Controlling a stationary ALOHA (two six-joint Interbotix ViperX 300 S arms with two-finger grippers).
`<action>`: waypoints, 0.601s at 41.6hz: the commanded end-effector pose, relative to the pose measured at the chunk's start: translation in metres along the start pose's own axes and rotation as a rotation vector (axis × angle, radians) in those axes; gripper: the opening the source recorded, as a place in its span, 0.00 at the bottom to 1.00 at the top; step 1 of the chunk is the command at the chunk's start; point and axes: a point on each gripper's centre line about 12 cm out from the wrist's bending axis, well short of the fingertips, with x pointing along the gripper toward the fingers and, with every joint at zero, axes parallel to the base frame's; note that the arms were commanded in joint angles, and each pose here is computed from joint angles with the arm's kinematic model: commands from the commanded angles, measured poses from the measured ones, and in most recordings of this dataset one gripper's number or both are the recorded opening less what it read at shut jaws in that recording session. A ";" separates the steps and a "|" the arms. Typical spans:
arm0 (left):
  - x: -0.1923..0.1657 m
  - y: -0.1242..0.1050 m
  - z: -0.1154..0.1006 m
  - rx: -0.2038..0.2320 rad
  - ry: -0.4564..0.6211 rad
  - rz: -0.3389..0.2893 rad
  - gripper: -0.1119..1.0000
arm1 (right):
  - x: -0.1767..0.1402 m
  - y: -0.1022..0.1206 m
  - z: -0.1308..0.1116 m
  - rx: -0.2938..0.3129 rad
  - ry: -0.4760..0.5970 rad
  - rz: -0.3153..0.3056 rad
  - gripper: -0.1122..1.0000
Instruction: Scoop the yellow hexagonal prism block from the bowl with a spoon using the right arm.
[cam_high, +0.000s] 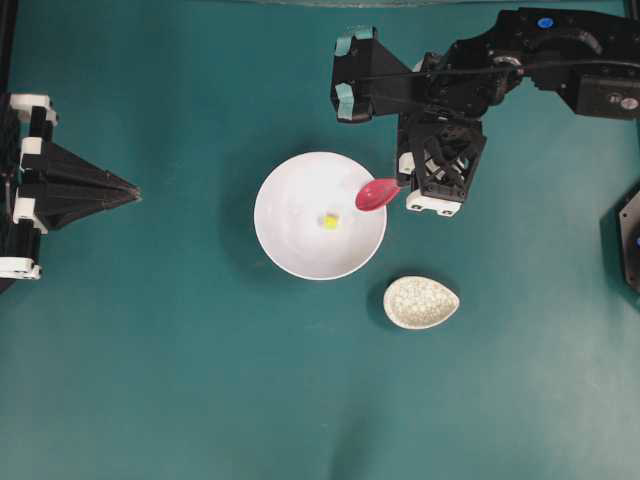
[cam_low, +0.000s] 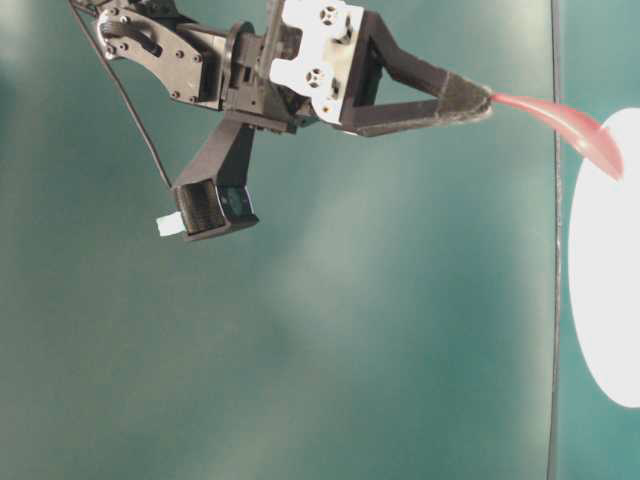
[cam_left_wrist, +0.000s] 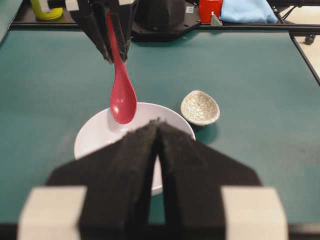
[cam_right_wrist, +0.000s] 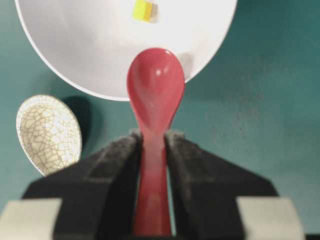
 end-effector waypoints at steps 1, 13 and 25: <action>0.002 0.000 0.010 0.005 -0.028 -0.002 0.13 | -0.013 0.002 0.007 -0.006 -0.040 -0.006 0.31; 0.002 0.000 0.010 0.006 -0.028 -0.002 0.13 | -0.012 0.002 0.009 -0.003 -0.022 0.001 0.31; 0.002 0.000 0.009 0.005 -0.026 0.000 0.13 | -0.009 0.004 0.019 -0.013 -0.002 0.011 0.31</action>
